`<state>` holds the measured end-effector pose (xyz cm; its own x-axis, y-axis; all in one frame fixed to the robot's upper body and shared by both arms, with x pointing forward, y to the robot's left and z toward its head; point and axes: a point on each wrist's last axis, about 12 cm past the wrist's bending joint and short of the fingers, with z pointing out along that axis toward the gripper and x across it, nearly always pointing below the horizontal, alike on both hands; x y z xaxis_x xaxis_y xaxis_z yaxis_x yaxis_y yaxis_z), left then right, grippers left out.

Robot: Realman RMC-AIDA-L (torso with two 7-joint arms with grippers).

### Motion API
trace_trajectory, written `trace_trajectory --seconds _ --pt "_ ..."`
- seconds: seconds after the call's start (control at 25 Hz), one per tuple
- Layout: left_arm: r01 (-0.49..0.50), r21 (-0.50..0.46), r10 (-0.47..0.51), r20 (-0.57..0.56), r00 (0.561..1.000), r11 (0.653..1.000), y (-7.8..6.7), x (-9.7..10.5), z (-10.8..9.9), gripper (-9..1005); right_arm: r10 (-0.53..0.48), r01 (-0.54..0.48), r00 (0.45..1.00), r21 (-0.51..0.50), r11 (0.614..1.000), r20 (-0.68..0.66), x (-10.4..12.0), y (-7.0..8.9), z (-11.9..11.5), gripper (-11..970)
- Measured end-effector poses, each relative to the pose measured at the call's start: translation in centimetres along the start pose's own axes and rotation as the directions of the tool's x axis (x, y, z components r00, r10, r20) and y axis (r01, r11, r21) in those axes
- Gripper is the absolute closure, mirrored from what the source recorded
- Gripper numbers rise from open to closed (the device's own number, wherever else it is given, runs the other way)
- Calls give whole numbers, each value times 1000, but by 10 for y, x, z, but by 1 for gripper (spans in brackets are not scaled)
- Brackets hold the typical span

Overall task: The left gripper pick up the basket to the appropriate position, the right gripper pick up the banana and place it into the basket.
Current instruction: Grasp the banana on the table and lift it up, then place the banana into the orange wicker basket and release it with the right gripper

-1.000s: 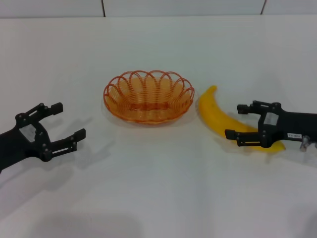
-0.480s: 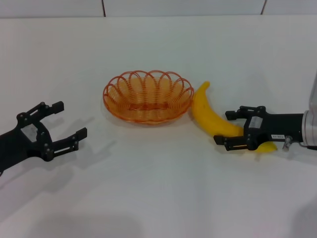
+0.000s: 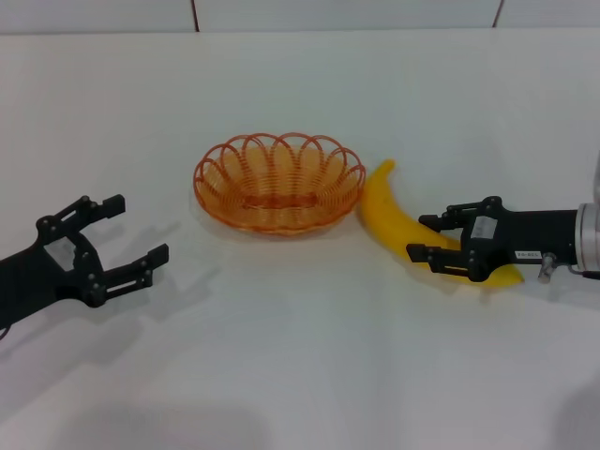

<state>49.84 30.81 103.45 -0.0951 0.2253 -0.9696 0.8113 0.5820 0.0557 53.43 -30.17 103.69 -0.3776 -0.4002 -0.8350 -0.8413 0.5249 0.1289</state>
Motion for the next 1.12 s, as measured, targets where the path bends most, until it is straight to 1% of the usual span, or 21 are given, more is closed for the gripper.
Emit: trace_trajectory --seconds 0.2,0.56,0.76,0.92,1.0,1.04,1.12 --pt "-3 0 3 0 1000 1000 0 1 -1 88 1 -1 1000 1 1000 -1 0 0 0 488" --pt "-5 -1 5 -1 1000 1000 -1 1 -2 88 14 -14 1000 19 1000 19 0 -3 -3 488" --pt "-5 -1 5 -3 1000 1000 -1 2 -2 88 22 -25 999 61 998 46 -1 -7 -11 490" --pt "-5 2 5 -5 1000 1000 -1 2 -2 88 36 -50 993 117 992 117 -6 -14 -19 491" --pt "-6 4 6 -6 1000 1000 -1 2 -2 88 11 -34 983 122 992 183 -14 -15 -20 491" --pt "-6 4 6 -7 1000 1000 -2 2 -2 88 -16 -9 976 113 994 218 -20 -13 -20 492" --pt "-5 8 5 -10 1000 1000 -2 2 -2 88 -102 84 949 75 994 299 -35 -5 -14 492"
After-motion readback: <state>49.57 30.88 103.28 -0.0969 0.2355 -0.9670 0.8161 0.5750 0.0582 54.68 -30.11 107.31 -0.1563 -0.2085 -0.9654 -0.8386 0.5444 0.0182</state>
